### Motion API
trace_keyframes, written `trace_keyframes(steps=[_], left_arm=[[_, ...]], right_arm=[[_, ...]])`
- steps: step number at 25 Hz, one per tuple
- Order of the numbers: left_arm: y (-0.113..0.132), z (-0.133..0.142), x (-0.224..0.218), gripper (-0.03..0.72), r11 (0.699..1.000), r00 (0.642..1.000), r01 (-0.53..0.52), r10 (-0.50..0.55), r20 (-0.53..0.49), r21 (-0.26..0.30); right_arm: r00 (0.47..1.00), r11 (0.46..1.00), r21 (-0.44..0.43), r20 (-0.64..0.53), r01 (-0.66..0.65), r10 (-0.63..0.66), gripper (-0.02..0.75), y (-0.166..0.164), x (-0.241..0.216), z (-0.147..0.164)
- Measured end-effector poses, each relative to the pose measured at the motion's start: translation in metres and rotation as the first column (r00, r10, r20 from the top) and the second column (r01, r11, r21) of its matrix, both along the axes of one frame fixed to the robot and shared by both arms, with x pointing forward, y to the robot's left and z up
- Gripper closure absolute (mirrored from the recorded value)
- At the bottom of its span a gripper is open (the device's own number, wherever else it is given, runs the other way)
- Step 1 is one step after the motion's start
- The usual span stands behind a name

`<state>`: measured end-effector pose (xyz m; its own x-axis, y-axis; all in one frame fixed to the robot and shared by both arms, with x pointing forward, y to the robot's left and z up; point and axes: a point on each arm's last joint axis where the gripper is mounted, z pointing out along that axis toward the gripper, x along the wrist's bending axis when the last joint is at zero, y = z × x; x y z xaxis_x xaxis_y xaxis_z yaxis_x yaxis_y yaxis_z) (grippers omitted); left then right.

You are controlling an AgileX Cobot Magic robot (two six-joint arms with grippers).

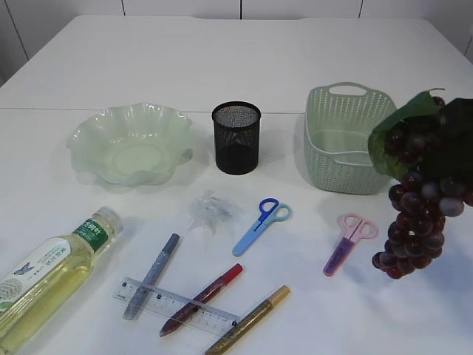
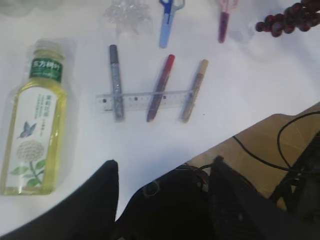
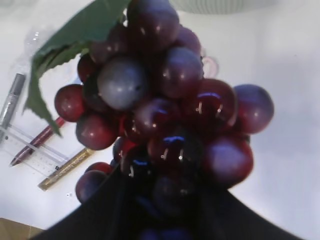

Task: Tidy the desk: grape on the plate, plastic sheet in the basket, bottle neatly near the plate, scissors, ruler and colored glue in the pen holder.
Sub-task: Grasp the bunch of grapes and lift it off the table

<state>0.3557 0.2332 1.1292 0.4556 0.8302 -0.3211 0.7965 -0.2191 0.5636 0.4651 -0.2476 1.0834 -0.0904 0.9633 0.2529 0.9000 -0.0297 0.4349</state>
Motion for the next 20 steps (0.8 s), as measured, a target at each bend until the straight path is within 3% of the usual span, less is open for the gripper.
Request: trace_keyframes(steps=[4, 11, 15, 20], left_arm=[[-0.008, 0.006, 0.001, 0.264, 0.994, 0.992, 0.093, -0.087, 0.092, -0.06], [-0.013, 0.016, 0.007, 0.264, 0.976, 0.935, 0.215, -0.193, 0.298, -0.042], [-0.018, 0.022, 0.011, 0.264, 0.959, 0.883, 0.279, -0.234, 0.407, -0.054], [-0.029, 0.015, 0.024, 0.264, 0.931, 0.854, 0.351, -0.274, 0.443, -0.1]], right_arm=[[0.997, 0.999, 0.007, 0.058, -0.041, 0.041, 0.488, 0.0, -0.01, 0.013], [0.971, 0.981, 0.066, 0.17, -0.185, 0.171, 0.489, 0.011, -0.013, 0.038], [0.939, 0.955, 0.105, 0.241, -0.276, 0.245, 0.489, 0.018, -0.014, 0.049], [0.892, 0.91, 0.154, 0.316, -0.386, 0.325, 0.489, 0.028, -0.016, 0.056]])
